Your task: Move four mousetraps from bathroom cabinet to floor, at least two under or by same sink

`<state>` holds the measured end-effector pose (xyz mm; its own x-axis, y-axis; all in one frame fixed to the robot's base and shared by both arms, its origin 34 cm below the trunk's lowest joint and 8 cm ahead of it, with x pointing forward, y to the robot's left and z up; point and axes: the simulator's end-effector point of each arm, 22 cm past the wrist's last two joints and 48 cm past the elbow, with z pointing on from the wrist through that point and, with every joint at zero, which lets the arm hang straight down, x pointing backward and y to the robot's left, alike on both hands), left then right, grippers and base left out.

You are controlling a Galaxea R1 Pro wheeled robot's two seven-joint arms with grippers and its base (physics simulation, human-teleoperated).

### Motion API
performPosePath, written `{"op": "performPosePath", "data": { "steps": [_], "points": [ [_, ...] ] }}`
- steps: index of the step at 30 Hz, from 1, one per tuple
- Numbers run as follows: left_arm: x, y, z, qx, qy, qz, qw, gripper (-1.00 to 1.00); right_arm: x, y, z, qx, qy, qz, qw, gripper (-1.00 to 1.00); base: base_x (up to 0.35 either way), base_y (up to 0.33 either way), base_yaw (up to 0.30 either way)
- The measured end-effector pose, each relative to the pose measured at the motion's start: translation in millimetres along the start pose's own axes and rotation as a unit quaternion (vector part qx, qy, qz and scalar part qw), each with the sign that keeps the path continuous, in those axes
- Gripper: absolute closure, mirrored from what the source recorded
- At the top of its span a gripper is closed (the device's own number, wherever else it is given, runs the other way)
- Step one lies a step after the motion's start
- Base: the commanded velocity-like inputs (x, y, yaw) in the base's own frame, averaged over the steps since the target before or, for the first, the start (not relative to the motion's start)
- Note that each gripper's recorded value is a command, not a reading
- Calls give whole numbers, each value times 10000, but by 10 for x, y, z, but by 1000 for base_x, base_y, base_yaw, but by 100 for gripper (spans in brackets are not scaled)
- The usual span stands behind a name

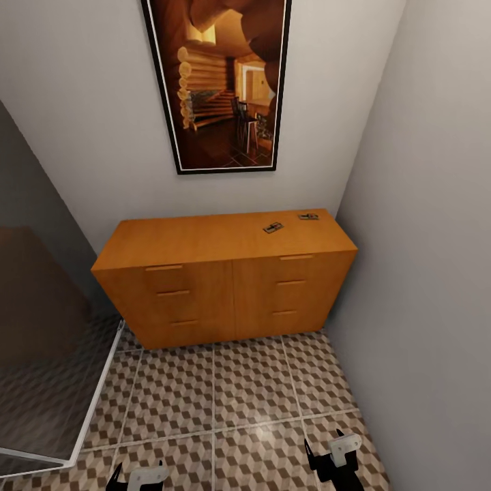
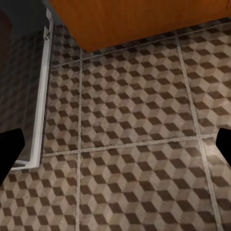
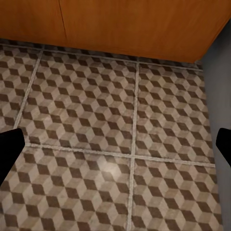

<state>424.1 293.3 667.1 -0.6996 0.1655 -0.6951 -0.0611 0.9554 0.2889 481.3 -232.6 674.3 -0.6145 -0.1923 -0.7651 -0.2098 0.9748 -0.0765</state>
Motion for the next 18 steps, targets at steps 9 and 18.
{"op": "performPosePath", "data": {
  "steps": [9,18],
  "points": [
    [4,-6,-4,7,1,0,10000,-100,0,0,0,-2,0,0,10000,-100,0,0,0],
    [-19,-180,-44,97,9,-99,9999,-100,-58,-11,27,75,-62,22,10000,-100,0,0,0]
  ]
}}
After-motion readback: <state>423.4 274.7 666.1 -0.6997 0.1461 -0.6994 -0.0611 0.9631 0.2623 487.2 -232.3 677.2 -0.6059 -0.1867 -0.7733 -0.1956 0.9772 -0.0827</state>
